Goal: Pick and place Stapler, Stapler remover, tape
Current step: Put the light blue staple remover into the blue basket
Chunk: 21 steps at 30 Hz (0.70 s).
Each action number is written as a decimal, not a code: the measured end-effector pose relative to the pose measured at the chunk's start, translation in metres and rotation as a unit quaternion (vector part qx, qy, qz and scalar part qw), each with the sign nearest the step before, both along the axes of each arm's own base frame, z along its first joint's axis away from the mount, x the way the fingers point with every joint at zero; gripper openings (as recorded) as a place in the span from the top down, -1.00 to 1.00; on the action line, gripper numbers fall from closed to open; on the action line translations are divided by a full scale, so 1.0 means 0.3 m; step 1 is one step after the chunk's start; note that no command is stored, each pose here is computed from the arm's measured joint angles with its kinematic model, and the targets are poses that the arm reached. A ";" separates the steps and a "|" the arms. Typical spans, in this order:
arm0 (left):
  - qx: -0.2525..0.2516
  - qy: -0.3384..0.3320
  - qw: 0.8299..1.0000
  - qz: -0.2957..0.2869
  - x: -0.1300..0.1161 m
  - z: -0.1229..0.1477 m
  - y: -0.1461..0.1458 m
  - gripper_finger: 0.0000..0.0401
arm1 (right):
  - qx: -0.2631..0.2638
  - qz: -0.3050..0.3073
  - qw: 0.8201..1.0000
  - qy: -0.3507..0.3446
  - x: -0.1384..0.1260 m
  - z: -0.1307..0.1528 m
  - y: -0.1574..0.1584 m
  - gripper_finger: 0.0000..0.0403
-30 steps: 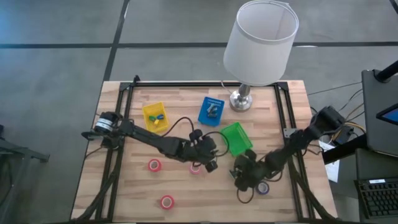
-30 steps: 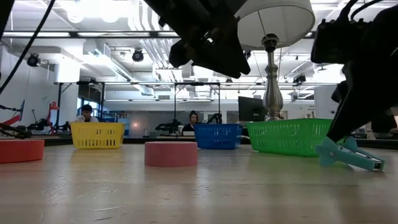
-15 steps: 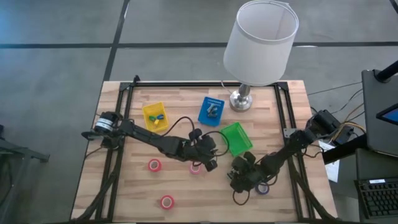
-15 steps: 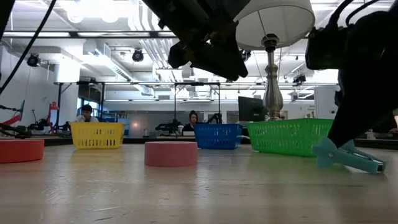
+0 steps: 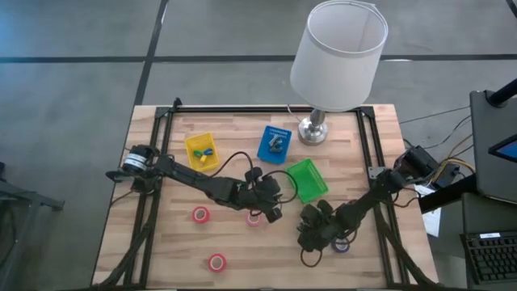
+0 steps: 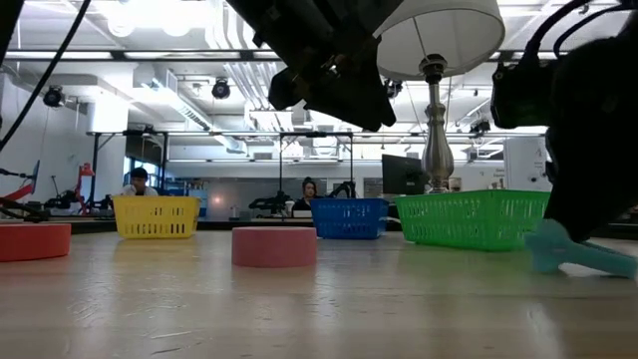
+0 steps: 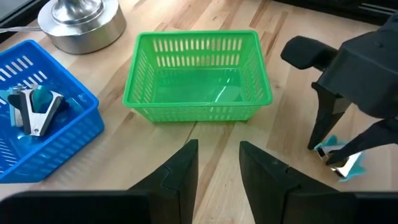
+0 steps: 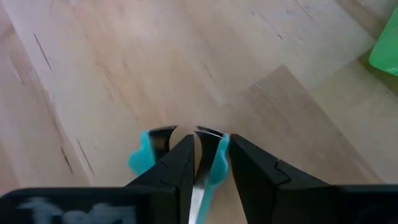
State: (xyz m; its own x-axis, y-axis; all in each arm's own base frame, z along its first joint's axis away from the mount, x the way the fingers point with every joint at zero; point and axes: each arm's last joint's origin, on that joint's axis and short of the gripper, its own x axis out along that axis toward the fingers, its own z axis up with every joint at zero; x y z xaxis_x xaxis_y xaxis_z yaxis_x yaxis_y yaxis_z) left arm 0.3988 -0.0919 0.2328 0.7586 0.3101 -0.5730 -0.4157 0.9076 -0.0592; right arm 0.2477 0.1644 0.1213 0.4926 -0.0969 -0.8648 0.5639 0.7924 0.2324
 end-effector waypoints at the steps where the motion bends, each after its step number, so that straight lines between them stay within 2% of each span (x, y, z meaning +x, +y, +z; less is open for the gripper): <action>1: 0.000 0.001 1.000 0.000 0.000 0.000 0.000 0.40 | -0.001 0.001 1.000 0.001 0.000 0.000 0.000 0.53; 11: -0.002 0.012 1.000 0.005 -0.011 -0.029 0.003 0.40 | -0.016 0.037 0.999 0.007 -0.002 0.005 0.000 0.81; 17: -0.001 0.017 1.000 0.004 -0.015 -0.040 0.001 0.40 | -0.038 0.098 0.994 0.000 0.027 0.050 0.007 0.80; 21: -0.002 0.015 1.000 0.002 -0.016 -0.039 -0.005 0.40 | -0.072 0.114 0.991 0.012 0.065 0.114 -0.032 0.79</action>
State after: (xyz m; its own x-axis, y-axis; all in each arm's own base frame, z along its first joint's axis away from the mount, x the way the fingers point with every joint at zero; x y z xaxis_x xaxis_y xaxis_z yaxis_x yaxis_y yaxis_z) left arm 0.3941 -0.0934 0.2212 0.7405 0.3099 -0.5963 -0.4203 0.9060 -0.0511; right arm 0.2672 0.1548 0.1555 0.4961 -0.1090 -0.8614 0.3708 0.9236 0.0967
